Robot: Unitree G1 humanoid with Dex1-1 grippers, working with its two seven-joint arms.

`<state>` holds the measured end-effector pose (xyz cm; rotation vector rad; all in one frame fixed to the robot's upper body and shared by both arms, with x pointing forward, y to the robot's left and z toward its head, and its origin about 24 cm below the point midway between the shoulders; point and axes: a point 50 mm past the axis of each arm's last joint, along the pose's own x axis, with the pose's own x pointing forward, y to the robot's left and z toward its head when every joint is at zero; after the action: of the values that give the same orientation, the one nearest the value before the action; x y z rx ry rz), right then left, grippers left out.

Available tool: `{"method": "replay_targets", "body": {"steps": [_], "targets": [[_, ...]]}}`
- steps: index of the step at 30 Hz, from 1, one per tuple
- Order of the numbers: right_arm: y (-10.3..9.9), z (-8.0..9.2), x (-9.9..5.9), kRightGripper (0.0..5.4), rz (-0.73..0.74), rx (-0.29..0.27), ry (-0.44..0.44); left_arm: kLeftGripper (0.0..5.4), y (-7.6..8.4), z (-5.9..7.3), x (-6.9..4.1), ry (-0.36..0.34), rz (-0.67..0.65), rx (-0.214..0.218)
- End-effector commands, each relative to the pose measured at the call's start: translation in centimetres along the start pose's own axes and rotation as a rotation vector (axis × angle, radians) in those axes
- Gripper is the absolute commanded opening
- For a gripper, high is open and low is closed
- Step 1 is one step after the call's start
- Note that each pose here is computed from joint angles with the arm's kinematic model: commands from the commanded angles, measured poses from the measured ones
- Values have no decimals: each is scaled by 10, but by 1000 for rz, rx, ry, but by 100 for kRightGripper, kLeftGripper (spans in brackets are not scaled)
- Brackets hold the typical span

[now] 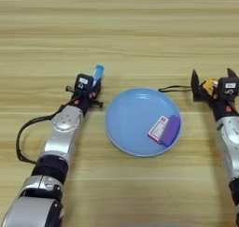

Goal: Move the objects on the table

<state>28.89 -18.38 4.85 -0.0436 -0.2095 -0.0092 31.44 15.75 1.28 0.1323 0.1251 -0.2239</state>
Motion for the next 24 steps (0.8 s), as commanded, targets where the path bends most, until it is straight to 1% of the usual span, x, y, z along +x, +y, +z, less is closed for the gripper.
{"method": "replay_targets", "body": {"steps": [1,13,24], "targets": [[-1,-1,-1,540,-6,0,13,136,1,0,4,11,-4,9],[-1,-1,-1,540,-7,-1,13,136,-4,-12,3,55,-14,-8],[-2,-1,-2,540,-7,-3,13,136,-8,-16,3,72,-30,-7]]}}
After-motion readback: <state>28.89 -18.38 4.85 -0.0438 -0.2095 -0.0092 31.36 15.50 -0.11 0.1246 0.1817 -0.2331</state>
